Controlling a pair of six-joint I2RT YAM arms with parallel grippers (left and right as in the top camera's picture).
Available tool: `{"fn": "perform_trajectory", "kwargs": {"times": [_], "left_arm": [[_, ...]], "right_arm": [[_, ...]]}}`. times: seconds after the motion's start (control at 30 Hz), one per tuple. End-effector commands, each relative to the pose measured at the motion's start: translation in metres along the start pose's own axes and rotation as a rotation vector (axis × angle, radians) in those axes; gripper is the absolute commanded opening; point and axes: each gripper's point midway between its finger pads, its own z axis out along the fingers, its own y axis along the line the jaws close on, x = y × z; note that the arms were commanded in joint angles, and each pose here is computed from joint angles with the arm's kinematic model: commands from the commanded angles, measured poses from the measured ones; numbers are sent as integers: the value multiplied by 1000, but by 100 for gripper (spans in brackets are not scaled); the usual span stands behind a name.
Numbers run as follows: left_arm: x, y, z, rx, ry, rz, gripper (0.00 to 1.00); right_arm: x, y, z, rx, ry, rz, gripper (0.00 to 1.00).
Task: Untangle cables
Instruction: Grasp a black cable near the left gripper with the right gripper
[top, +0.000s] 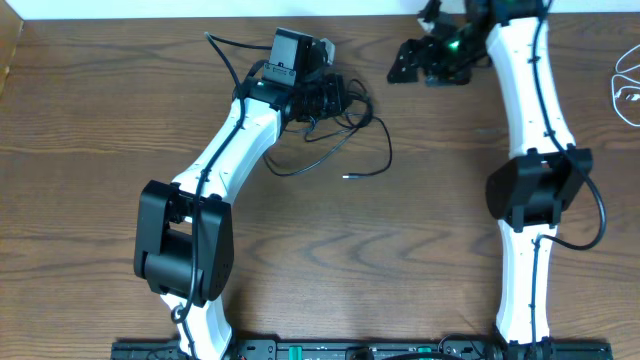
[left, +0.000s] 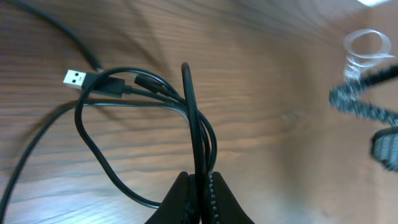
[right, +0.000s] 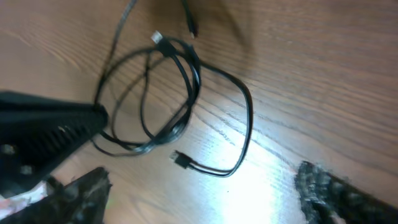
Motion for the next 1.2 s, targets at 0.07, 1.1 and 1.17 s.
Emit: {"fn": "perform_trajectory", "kwargs": {"times": [0.07,1.1,1.17], "left_arm": [[-31,-14,-42,-74,-163,72,7],[-6,-24,-34,-207,-151,148,8],[-5,-24,-34,-209,-149,147,7]], "right_arm": [[8,9,33,27,41,30,66],[5,42,68,58,25,-6,14],[7,42,73,58,29,-1,13]]}}
